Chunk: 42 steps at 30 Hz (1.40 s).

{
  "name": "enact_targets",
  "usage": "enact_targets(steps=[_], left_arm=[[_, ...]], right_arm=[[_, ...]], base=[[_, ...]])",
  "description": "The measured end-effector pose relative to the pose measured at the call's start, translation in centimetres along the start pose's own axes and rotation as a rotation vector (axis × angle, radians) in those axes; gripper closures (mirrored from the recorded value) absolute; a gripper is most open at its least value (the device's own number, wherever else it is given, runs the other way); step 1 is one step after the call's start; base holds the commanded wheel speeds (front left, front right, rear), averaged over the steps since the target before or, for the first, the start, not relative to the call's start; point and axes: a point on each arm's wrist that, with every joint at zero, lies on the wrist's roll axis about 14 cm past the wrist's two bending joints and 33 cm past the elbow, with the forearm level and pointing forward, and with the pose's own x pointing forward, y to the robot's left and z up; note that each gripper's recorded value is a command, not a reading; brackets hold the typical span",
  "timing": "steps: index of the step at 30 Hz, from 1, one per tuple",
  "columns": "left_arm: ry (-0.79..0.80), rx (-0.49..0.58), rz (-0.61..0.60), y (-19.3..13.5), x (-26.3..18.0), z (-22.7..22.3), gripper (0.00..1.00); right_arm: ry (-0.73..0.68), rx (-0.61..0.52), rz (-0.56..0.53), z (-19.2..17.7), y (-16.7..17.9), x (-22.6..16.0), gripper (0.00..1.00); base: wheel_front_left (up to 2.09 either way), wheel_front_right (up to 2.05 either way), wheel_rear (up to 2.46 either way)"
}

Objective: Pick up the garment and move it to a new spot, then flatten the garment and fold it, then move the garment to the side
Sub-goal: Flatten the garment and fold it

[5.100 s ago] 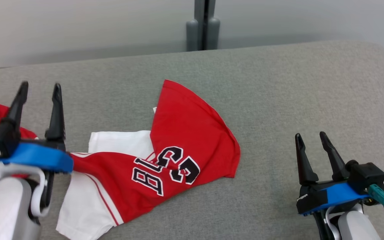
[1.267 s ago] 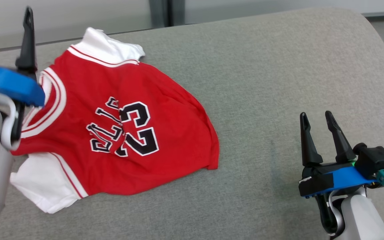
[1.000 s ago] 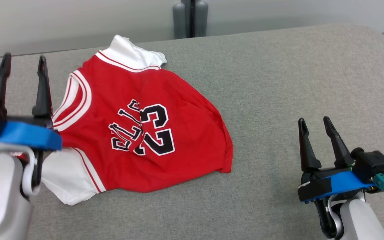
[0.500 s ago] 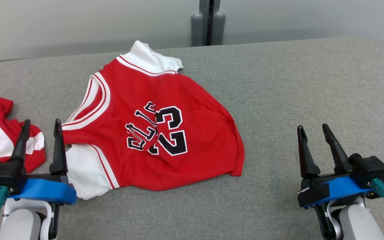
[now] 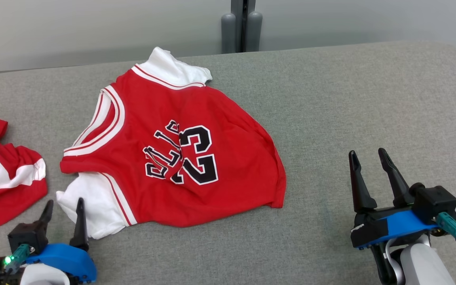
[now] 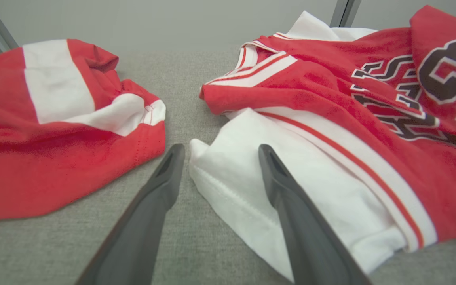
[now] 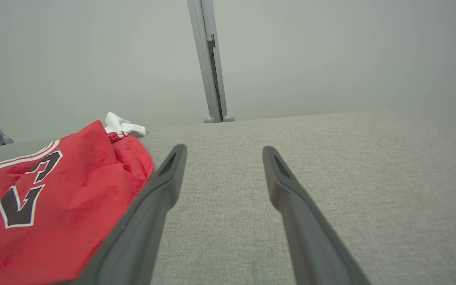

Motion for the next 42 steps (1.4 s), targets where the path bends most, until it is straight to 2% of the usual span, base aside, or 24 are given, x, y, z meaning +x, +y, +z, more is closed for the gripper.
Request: enact_targets(steps=[4,10,11,12,13,14,24,34,42], left_arm=[[0.084,-0.015,0.008,0.2,0.0,-2.4,0.0],[0.134,-0.054,-0.011,-0.5,0.5,-3.4,0.0],[0.141,-0.059,-0.014,-0.7,0.5,-3.5,0.09],[0.143,-0.06,-0.021,-0.8,0.6,-3.5,0.33],[0.148,-0.058,-0.028,-1.0,0.6,-3.6,0.62],[0.151,-0.057,-0.032,-1.1,0.6,-3.6,1.0],[0.029,-0.066,-0.05,-2.3,-0.2,-0.2,1.0],[-0.063,-0.116,0.012,-2.2,-5.1,1.5,1.0],[-0.02,-0.173,0.095,-1.2,-9.5,0.5,1.0]], right_arm=[[0.007,-0.001,-0.006,-0.3,-0.2,0.1,0.0],[0.012,-0.002,-0.01,-0.5,-0.4,0.1,0.0],[0.012,-0.002,-0.01,-0.4,-0.4,0.1,0.0],[0.011,-0.002,-0.01,-0.4,-0.4,0.0,0.0],[0.009,-0.002,-0.01,-0.3,-0.4,0.0,0.0],[0.007,-0.002,-0.01,-0.2,-0.4,0.0,0.0],[-0.014,0.004,0.007,0.7,0.4,-0.8,0.0],[-0.024,0.016,0.068,1.0,2.7,-0.8,0.0],[-0.01,0.02,0.096,0.5,3.7,-0.6,0.0]], base=[[0.0,0.0,0.0],[0.0,0.0,0.0],[0.0,0.0,0.0],[0.0,0.0,0.0],[0.0,0.0,0.0],[0.0,0.0,0.0],[0.0,0.0,0.0],[0.0,0.0,0.0],[0.0,0.0,0.0]])
